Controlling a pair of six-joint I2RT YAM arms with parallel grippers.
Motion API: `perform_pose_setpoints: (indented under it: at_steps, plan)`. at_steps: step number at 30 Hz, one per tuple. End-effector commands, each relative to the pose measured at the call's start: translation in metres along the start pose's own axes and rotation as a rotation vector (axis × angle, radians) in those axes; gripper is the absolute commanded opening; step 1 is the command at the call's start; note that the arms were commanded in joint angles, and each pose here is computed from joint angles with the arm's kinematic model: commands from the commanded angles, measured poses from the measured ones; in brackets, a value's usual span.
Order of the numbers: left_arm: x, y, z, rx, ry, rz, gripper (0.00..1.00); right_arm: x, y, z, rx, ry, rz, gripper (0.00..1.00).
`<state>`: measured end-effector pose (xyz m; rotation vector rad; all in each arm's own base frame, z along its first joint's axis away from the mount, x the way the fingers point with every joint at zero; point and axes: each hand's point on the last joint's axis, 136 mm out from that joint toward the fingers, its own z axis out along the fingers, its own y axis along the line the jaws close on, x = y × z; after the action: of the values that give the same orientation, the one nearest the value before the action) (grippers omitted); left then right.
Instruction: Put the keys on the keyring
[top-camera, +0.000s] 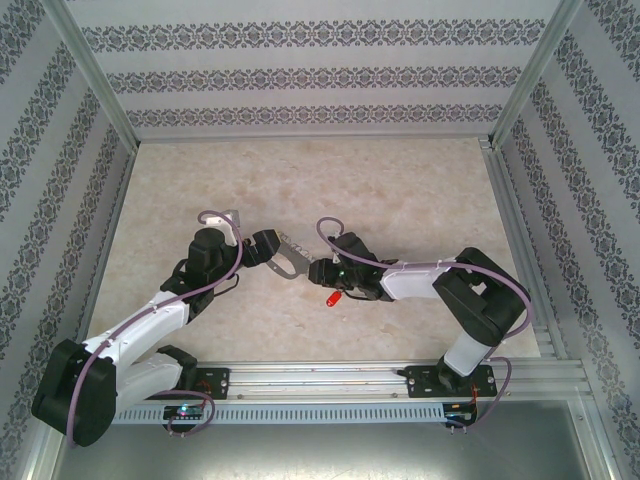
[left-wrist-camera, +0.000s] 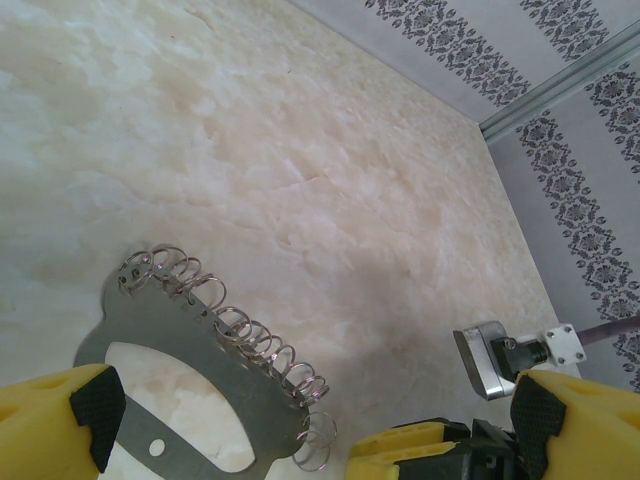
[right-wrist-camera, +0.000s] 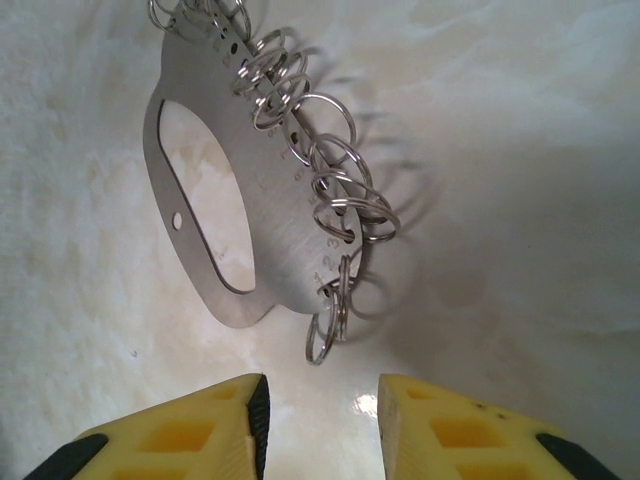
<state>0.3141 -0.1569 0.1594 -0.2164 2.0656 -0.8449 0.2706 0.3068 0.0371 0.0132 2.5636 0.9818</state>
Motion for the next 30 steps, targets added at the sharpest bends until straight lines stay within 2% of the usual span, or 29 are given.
perform_pose_setpoints:
  at_steps: [1, 8, 17, 28, 30]
  plan:
    - [-0.013, -0.014, -0.001, 0.05, -0.039, 0.031, 1.0, -0.007, 0.014, 0.003, -0.043, -0.036, 0.078, 0.3]
    - [-0.016, -0.019, -0.002, 0.066, -0.041, 0.04, 1.0, -0.002, 0.014, 0.021, -0.078, -0.007, 0.154, 0.26]
    - [-0.014, -0.018, -0.003, 0.065, -0.041, 0.048, 1.0, -0.001, 0.01, 0.03, -0.062, -0.008, 0.168, 0.22]
    - [-0.016, -0.02, -0.002, 0.076, -0.045, 0.047, 1.0, -0.002, -0.004, 0.029, 0.016, -0.023, 0.187, 0.21]
    - [-0.016, -0.02, -0.002, 0.076, -0.046, 0.047, 1.0, -0.001, -0.007, 0.028, 0.037, -0.019, 0.184, 0.19]
